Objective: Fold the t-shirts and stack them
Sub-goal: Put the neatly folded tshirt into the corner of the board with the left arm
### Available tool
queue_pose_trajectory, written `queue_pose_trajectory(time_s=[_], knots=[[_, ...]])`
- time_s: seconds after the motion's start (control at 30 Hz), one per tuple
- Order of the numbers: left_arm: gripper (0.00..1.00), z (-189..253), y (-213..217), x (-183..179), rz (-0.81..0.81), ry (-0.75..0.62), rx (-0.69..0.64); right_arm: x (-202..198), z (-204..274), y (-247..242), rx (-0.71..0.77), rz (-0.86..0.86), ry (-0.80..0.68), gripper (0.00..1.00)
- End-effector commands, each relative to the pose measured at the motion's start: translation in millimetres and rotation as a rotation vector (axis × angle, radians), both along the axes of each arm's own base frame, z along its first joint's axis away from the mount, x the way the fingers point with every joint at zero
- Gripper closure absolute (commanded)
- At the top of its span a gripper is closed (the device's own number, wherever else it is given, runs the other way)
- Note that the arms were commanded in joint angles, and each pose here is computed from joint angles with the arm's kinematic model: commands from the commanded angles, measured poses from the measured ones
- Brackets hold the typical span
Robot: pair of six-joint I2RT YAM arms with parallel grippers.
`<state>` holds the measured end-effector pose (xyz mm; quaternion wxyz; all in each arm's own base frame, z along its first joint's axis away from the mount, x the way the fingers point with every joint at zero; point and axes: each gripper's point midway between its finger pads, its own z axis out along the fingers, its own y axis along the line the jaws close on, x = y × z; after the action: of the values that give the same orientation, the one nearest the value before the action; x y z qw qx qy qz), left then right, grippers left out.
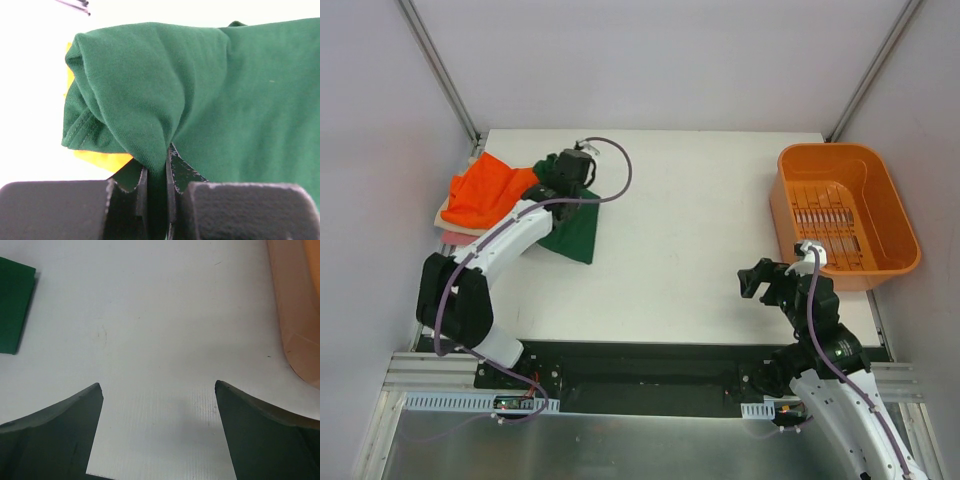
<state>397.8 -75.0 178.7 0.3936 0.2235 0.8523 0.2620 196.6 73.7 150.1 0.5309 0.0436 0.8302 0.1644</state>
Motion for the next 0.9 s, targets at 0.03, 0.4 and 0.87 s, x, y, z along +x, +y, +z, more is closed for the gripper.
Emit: queue_pose_trajectory(time_s=[0.03, 0.4, 0.87], knots=[[1.0, 74.0, 37.0, 6.3, -0.092, -0.112, 0.055, 4.3, 2.0, -8.3, -0.021, -0.042, -0.022, 0.04], [1.0, 115.9, 93.4, 10.5, -0.04, -0.172, 0.091, 7.0, -7.0, -13.5, -0.047, -0.076, 0.014, 0.04], [1.0, 159.0, 99.3, 14.6, -0.082, -0.259, 0.063, 9.8, -13.2, -24.2, -0.083, -0.134, 0.034, 0.04]])
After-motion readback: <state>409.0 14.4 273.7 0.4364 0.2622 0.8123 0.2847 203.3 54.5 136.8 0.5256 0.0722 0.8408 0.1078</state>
